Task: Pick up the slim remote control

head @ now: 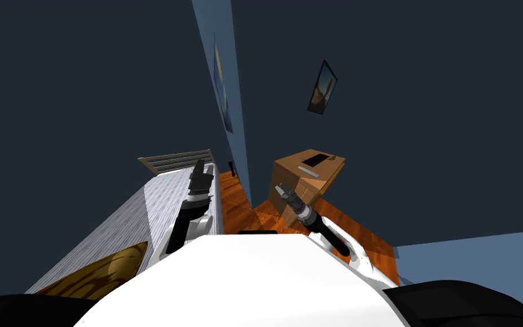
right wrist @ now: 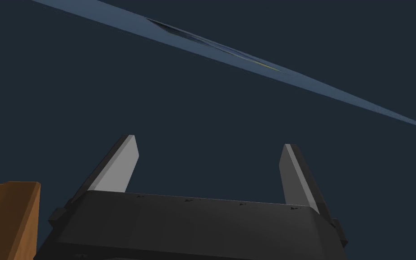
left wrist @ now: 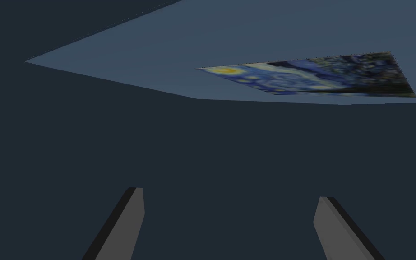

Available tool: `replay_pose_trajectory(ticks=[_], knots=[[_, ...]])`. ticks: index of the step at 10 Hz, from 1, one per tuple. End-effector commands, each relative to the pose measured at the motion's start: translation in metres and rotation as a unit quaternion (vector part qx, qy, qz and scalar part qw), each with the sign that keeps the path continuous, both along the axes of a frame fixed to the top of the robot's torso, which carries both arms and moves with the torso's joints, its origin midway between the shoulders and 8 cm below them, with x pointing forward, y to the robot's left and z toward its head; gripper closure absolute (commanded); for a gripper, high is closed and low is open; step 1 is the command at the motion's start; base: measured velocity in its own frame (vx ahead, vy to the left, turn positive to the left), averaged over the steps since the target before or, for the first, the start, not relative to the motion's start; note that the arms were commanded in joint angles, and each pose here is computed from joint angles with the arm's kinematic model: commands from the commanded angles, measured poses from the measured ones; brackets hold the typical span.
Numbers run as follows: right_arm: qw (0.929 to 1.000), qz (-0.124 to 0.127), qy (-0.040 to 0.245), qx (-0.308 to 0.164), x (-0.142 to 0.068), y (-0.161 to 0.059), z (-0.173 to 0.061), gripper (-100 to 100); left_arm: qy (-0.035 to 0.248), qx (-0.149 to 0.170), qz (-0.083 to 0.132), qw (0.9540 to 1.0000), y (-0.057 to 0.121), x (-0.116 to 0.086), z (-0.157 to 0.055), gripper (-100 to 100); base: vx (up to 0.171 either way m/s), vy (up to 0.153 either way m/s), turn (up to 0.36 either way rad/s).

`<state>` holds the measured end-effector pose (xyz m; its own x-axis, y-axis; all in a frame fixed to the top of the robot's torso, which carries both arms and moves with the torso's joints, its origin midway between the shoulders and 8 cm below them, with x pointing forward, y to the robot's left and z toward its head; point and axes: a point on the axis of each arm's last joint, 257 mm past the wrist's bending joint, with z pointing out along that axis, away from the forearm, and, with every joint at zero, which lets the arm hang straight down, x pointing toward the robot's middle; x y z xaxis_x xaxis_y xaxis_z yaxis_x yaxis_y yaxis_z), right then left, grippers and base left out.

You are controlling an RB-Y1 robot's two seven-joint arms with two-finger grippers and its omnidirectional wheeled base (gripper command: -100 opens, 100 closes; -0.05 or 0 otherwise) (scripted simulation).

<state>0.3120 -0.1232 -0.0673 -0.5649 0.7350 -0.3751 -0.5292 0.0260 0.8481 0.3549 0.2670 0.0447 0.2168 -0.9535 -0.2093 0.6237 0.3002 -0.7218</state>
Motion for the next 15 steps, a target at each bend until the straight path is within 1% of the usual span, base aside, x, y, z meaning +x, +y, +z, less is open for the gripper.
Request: replay_pose_trajectory(ticks=[1,3,10,13,15], knots=[[0.9996,0.014,0.016,-0.02,-0.003,0.0,-0.017,-100,0.0,0.0,0.0,1.0,0.0,0.0,0.0,0,0.012,-0.002,0.039],[0.9988,0.022,0.019,-0.04,-0.005,-0.002,-0.023,-100,0.0,0.0,0.0,1.0,0.0,0.0,0.0,0,0.011,-0.002,0.037],[0.9988,0.022,0.019,-0.04,-0.005,-0.002,-0.023,-100,0.0,0.0,0.0,1.0,0.0,0.0,0.0,0,0.001,0.0,0.004],[0.996,0.025,0.016,-0.084,-0.001,-0.017,-0.032,-100,0.0,0.0,0.0,1.0,0.0,0.0,0.0,0,-0.001,-0.027,0.047],[0.9924,0.029,0.016,-0.119,0.003,-0.029,-0.039,-100,0.0,0.0,0.0,1.0,0.0,0.0,0.0,0,0.008,-0.048,0.059]])
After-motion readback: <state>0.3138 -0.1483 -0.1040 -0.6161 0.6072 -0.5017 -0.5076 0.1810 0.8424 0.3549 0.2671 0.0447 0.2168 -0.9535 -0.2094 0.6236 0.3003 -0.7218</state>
